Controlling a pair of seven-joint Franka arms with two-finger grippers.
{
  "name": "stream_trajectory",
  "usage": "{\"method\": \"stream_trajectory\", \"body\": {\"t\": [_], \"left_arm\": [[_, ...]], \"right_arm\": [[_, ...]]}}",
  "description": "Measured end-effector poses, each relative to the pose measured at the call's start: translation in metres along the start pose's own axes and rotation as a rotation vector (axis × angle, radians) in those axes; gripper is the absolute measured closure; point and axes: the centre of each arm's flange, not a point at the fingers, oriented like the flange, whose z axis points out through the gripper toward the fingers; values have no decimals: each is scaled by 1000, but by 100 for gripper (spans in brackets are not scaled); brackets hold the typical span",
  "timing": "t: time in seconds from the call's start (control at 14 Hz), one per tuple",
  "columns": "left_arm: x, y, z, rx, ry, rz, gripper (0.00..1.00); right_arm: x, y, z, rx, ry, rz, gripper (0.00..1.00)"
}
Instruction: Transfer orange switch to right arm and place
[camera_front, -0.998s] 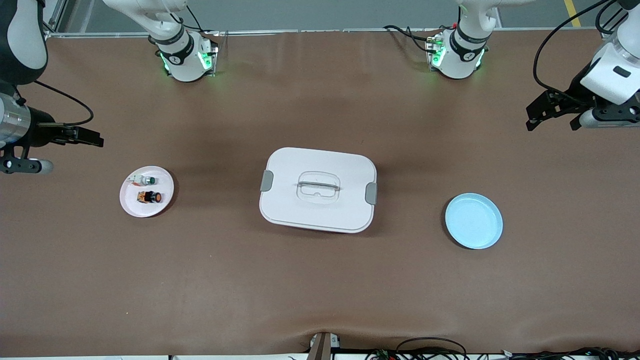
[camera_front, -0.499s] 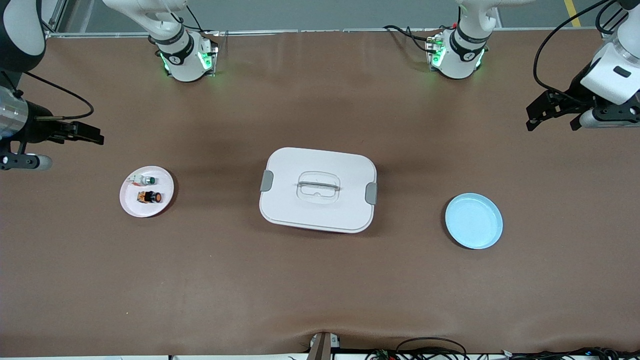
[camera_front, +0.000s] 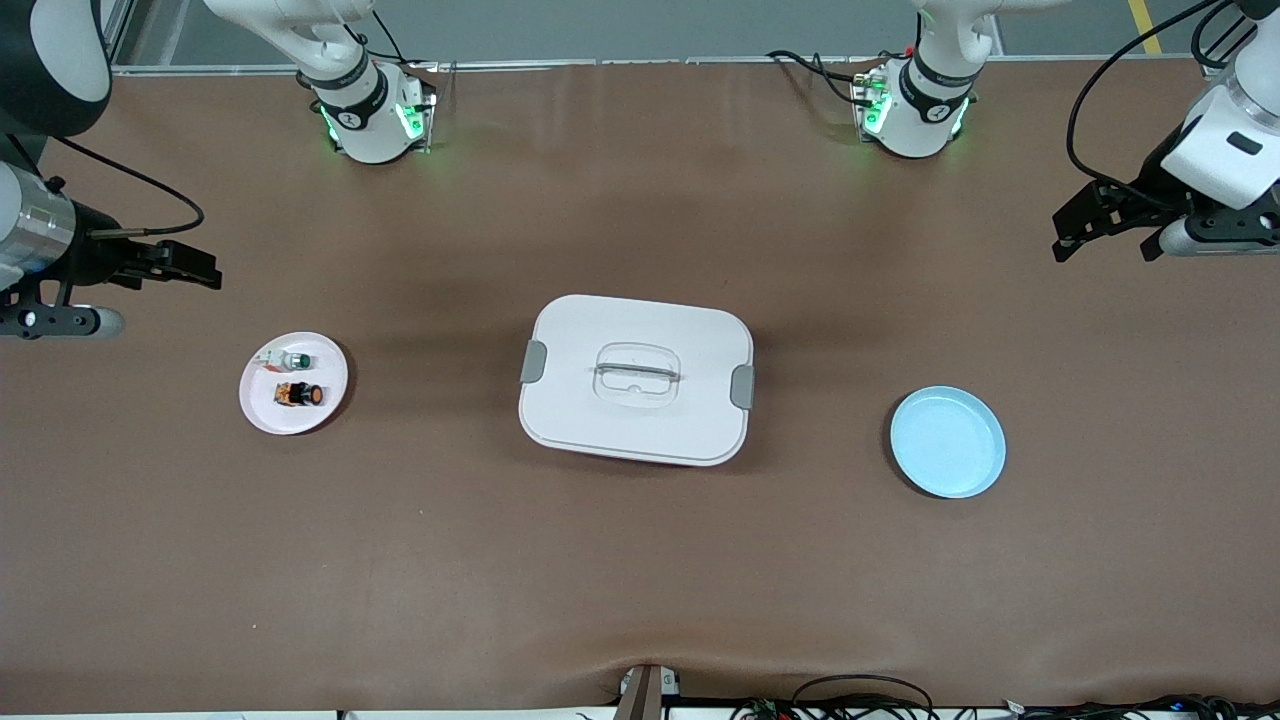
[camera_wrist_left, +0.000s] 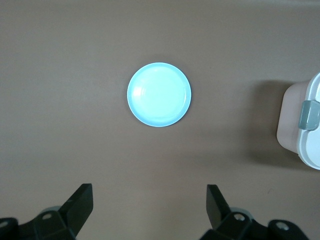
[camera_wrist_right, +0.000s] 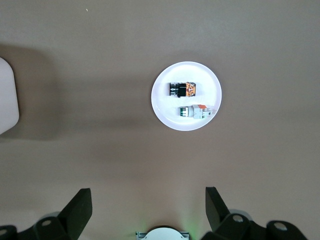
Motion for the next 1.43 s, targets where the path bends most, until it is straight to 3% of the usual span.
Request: {"method": "stream_trajectory", "body": {"t": [0.36,0.71,1.0,1.43], "left_arm": [[0,2,-2,0,4,3,0],[0,4,-5,0,10,8,0],[0,4,-5,0,4,8,0],[-2,5,-4,1,-9,9,0]], "right_arm": [[0,-4,-12,60,22,92,0],[-2,-1,-30,64,58,113,0],[-8,7,-39,65,41,131,0],[-7,8,-42,66,55,134,0]]}}
